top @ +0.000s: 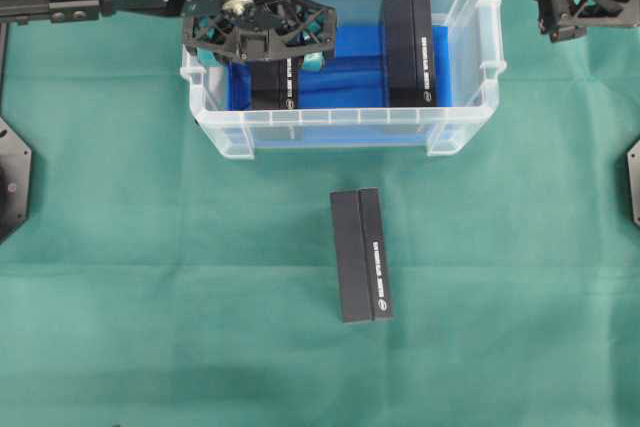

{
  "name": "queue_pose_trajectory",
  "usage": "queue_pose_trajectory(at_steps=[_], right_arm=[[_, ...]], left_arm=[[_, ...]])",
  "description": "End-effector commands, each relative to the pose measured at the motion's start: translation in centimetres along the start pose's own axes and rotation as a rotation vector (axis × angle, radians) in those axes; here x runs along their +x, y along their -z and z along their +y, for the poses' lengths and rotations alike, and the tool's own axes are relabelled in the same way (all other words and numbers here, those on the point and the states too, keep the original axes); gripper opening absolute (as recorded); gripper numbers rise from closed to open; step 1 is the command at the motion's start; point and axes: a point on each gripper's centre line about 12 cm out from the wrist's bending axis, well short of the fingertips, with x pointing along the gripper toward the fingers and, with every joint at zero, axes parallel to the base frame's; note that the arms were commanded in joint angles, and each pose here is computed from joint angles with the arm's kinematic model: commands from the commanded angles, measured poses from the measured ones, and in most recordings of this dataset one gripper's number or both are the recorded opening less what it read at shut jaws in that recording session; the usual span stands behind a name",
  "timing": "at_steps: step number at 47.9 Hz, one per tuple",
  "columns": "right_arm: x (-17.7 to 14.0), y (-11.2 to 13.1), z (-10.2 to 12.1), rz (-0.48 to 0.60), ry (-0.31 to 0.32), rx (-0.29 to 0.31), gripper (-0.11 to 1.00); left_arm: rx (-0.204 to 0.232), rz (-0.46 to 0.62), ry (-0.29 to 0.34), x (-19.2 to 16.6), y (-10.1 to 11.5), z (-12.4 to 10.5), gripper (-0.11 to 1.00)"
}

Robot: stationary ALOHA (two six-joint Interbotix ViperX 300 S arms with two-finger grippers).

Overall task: Take out the box from the case.
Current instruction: 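Lower the open left gripper around the left black box, then close the left gripper and lift the left box out of the bin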

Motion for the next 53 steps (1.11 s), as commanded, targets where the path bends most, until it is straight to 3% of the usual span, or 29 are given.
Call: queue_pose_trajectory(at_steps=[1,8,16,38,53], right_arm=[[-0.6,-0.2,0.1,-0.012,-0.023,0.006,0.93],[-0.6,-0.2,0.1,-0.012,-0.023,0.005,0.93],[-0.6,-0.2,0.1,-0.012,-0.023,0.006,0.93],[-0.6,-0.2,0.1,-0.016,-0.029,0.004,0.93],[-0.6,-0.3,0.3,-0.024,-0.046,0.004,0.93]], left_arm=[[-0.001,-0.012,0.022,-0.6,-0.3,-0.2,0.98],[-0.001,-0.010,0.024,-0.6,-0.2,-0.3,0.94],[-0.008,-0.002,0.057,-0.7,0.0,-0.7,0.61],[-0.011,0.001,0.069,-1.1,0.1,-0.7,0.61],[-0.017,0.006,0.073,-4.0,-0.1,-0.4,0.61]])
